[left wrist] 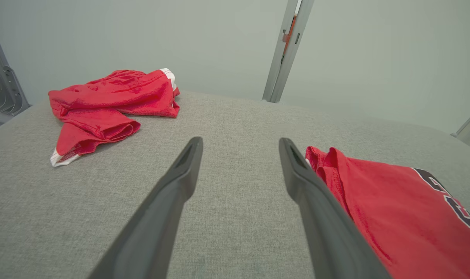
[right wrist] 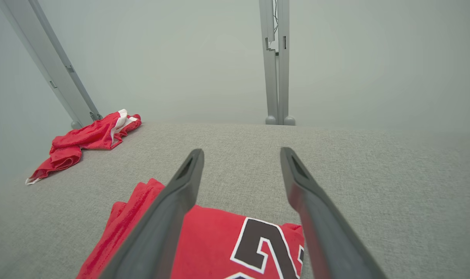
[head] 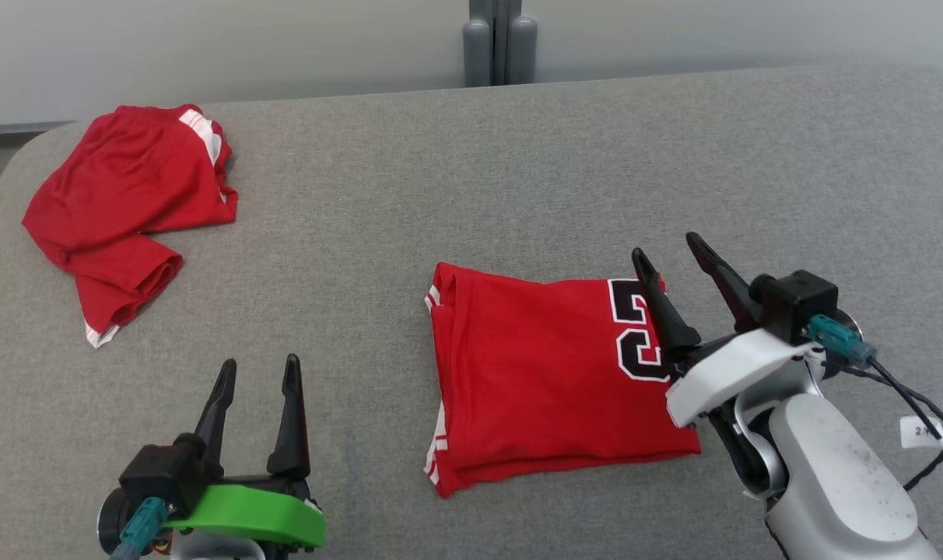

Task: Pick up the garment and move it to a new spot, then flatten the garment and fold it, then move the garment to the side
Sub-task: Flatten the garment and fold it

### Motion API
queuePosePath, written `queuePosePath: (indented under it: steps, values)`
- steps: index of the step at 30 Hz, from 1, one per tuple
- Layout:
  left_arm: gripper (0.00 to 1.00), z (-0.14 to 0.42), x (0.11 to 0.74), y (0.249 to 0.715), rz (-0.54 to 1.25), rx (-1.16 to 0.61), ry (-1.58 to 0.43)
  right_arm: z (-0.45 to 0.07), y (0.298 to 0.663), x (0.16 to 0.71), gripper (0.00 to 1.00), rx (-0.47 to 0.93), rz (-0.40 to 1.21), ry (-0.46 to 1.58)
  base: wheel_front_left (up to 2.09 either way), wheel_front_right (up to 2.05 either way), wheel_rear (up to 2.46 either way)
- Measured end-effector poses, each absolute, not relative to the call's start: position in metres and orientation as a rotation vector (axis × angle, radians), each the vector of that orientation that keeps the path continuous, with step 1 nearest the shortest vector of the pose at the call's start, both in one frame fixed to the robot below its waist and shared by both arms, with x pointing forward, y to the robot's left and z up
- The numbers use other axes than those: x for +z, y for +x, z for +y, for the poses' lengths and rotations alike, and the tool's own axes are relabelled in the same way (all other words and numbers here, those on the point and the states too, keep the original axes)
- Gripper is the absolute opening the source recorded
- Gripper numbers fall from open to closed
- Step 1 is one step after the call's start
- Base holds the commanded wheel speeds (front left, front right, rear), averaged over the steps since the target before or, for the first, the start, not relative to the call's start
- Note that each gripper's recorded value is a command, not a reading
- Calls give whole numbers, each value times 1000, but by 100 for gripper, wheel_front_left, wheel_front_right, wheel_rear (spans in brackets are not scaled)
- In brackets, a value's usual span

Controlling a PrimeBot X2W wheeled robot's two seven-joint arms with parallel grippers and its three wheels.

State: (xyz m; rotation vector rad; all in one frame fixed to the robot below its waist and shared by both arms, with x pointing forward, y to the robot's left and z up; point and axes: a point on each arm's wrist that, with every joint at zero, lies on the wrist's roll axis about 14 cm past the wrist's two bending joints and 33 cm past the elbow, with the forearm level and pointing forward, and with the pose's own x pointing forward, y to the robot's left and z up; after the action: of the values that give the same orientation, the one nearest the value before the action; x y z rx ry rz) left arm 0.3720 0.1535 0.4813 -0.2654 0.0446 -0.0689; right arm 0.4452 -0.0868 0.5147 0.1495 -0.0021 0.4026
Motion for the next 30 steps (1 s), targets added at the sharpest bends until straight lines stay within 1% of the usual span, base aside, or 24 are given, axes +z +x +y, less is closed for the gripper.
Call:
queuePosePath:
  steps: [6,11,17,30]
  values:
    - [100,156,503,379,-39,-39,-296,-123,432,511,100,268,-41,136,0,0,0]
    - [100,160,497,369,-33,-26,-293,-141,414,503,100,191,-38,154,0,0,0]
    - [100,166,482,361,4,-4,-263,-144,399,498,100,168,-32,164,0,0,0]
    - [100,176,471,353,28,14,-239,-139,395,497,100,172,-29,169,0,0,0]
